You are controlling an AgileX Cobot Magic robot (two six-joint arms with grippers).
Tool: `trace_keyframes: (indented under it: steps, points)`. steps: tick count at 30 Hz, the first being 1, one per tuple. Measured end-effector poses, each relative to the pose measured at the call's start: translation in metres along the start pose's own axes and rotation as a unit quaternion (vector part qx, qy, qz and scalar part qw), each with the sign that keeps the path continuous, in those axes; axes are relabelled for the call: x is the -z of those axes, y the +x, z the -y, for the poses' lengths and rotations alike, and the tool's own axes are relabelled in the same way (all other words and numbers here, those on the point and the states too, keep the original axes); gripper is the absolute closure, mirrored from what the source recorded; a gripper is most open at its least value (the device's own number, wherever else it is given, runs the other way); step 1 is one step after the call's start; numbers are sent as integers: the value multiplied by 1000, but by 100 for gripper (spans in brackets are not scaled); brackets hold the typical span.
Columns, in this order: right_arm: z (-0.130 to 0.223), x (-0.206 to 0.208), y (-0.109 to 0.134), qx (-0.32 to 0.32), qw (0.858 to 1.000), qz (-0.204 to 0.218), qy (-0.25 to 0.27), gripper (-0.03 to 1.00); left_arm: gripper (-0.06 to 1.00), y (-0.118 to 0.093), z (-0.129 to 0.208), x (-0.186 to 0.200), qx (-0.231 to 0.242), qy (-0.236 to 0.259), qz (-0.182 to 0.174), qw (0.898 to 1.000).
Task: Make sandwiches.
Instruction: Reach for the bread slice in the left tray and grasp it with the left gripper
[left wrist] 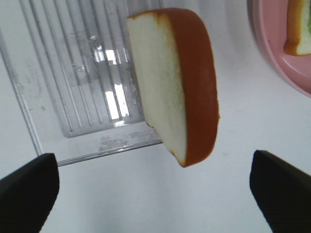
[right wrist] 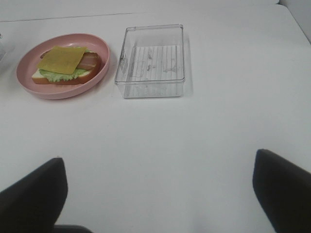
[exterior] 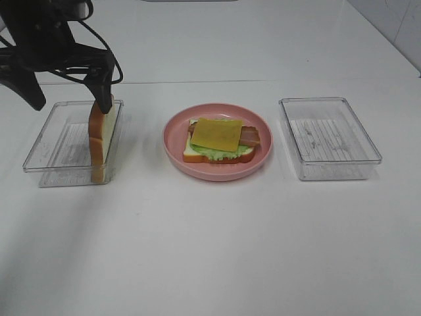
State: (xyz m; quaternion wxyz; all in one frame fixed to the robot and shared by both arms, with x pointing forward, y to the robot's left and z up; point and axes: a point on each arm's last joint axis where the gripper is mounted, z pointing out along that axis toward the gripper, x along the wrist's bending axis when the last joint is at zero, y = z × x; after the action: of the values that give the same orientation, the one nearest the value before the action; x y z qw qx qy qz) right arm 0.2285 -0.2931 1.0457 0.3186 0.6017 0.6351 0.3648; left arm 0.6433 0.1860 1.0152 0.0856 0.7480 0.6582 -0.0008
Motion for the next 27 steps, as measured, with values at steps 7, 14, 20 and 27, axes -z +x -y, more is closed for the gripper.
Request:
trace_keyframes:
  steps: [7, 14, 20, 27]
  points:
    - [0, 0, 0, 0, 1000, 0, 0, -1, -4, -4, -2, -11, 2, 10, 27, 1000]
    - [0, 0, 0, 0, 1000, 0, 0, -1, -4, -1, -11, -43, -3, 24, 17, 1000]
    - [0, 0, 0, -1, 1000, -1, 0, -1, -4, 0, -18, -55, -4, 26, 12, 1000]
    - [0, 0, 0, -1, 1000, -1, 0, -1, 8, 3, -16, -60, -13, 46, -2, 999]
